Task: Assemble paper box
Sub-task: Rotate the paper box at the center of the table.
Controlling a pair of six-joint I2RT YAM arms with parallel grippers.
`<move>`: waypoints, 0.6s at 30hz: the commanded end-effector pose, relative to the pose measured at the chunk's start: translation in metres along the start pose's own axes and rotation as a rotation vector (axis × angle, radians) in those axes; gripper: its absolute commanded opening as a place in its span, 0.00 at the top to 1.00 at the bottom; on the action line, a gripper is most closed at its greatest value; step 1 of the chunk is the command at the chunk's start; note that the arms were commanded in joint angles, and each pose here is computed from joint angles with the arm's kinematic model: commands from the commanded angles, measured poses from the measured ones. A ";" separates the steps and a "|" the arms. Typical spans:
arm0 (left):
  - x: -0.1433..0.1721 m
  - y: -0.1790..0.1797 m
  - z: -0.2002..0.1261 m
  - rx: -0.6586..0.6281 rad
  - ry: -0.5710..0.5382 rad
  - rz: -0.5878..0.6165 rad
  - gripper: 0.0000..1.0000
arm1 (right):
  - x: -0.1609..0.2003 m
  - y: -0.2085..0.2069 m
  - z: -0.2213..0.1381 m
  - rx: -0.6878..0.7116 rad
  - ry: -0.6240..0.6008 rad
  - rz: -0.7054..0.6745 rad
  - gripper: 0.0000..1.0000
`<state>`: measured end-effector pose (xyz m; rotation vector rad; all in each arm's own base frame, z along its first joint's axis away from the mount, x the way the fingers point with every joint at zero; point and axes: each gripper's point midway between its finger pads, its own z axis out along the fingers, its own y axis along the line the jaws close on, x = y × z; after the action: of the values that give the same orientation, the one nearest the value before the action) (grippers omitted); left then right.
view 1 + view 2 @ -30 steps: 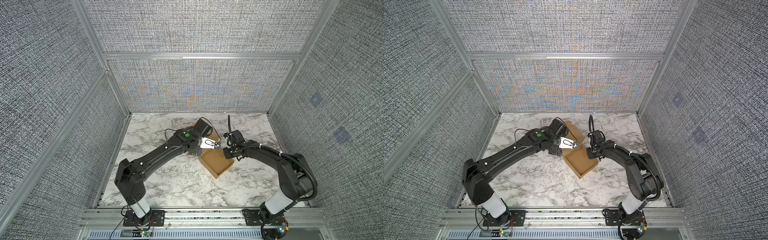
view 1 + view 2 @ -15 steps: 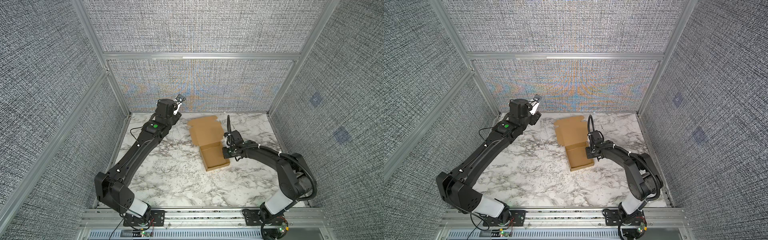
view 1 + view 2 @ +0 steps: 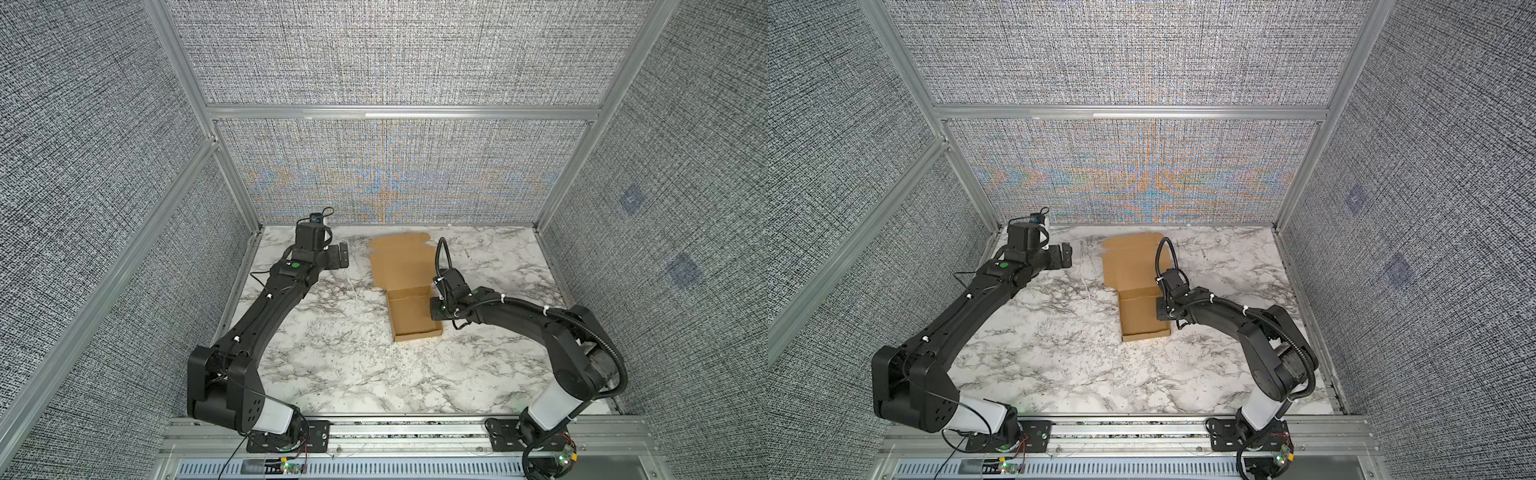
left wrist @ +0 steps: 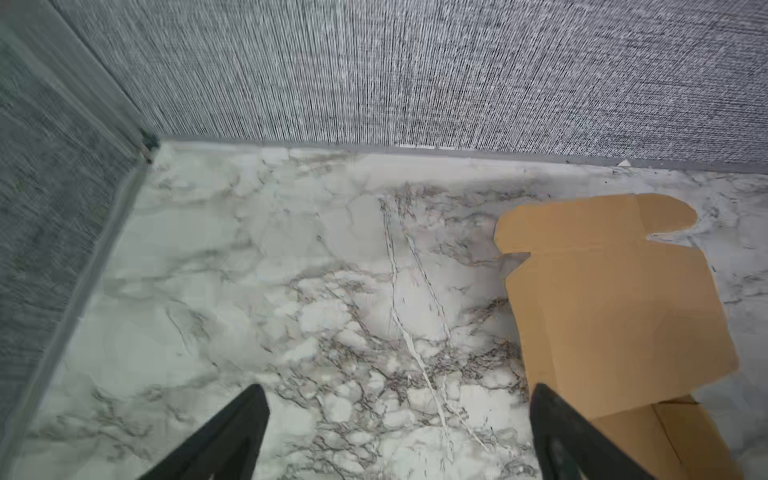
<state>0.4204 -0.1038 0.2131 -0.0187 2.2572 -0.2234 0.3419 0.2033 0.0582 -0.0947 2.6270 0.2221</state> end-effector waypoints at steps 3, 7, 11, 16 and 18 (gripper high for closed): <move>0.017 -0.010 0.009 0.158 0.017 -0.156 0.01 | -0.017 -0.003 -0.019 0.012 -0.071 0.046 0.63; 0.036 -0.020 0.024 0.226 0.071 -0.233 0.06 | -0.040 -0.019 -0.038 0.013 -0.112 0.023 0.60; 0.059 -0.023 0.050 0.245 0.149 -0.327 0.09 | -0.071 -0.045 -0.044 -0.032 -0.147 0.036 0.60; 0.066 -0.020 0.071 0.224 0.188 -0.351 0.09 | -0.112 -0.069 -0.031 -0.126 -0.151 0.054 0.61; 0.070 -0.026 0.079 0.256 0.202 -0.372 0.09 | -0.127 -0.075 -0.022 -0.155 -0.152 0.039 0.61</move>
<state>0.4260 -0.1382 0.1113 -0.2798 2.4258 -0.6560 0.4396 0.1176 0.1264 0.0503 2.4684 0.3147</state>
